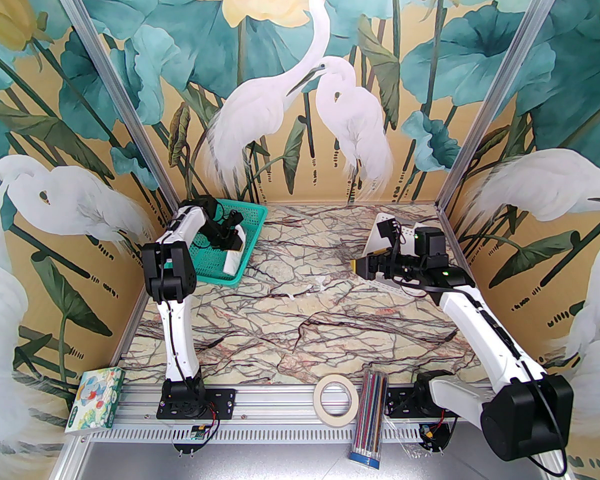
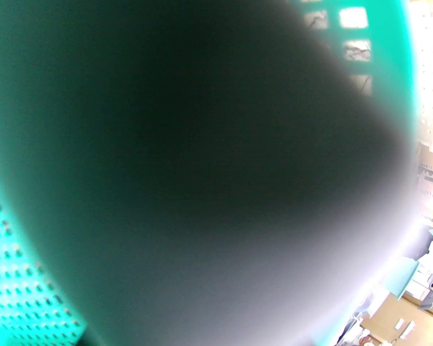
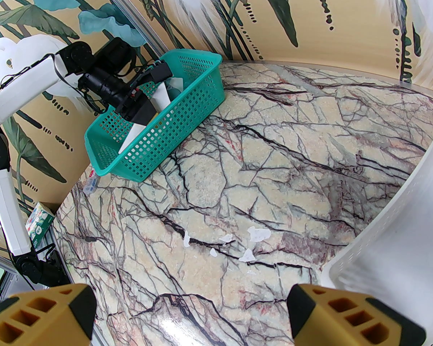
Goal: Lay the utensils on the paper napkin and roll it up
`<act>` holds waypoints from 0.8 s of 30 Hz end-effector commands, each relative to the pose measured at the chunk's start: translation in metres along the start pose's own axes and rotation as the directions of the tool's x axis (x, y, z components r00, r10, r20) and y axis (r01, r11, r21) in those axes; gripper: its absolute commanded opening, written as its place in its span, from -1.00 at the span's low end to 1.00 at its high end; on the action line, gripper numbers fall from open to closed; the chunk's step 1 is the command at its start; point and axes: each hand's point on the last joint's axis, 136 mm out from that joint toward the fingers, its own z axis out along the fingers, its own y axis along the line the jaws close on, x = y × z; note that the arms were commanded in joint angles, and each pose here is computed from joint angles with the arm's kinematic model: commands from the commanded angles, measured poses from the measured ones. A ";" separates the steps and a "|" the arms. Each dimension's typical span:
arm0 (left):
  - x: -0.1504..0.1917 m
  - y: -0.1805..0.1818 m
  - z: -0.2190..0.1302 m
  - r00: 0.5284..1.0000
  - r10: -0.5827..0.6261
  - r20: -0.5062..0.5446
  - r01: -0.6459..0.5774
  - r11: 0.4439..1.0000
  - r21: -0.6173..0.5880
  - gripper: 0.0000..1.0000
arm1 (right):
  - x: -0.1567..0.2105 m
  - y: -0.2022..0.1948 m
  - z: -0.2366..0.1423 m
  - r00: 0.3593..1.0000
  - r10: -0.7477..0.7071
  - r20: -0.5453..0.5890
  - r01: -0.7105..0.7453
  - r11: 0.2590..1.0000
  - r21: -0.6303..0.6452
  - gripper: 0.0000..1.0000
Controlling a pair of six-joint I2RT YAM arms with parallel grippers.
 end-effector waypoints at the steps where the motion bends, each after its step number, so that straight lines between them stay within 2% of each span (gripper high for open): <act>1: 0.010 -0.005 0.014 0.999 -0.003 -0.047 0.006 0.998 0.057 -1.00 | -0.001 0.004 -0.003 1.000 -0.020 0.014 0.020 1.000 -0.014 0.91; 7: 0.023 -0.002 0.035 0.995 -0.028 -0.096 0.036 0.995 0.091 -1.00 | -0.001 0.003 -0.002 1.000 -0.016 0.011 0.016 1.000 -0.016 0.90; 17: 0.031 -0.006 0.047 0.991 -0.043 -0.126 0.060 0.989 0.135 -1.00 | 0.000 0.002 -0.001 1.000 -0.011 0.008 0.011 1.000 -0.018 0.90; 19: 0.033 -0.006 0.050 0.991 -0.047 -0.129 0.065 0.988 0.139 -0.90 | 0.001 0.002 0.000 1.000 -0.008 0.004 0.008 1.000 -0.022 0.91; 24: 0.031 -0.007 0.047 0.992 -0.041 -0.116 0.057 0.989 0.138 -0.48 | 0.001 0.000 0.001 1.000 -0.004 0.000 0.004 1.000 -0.017 0.90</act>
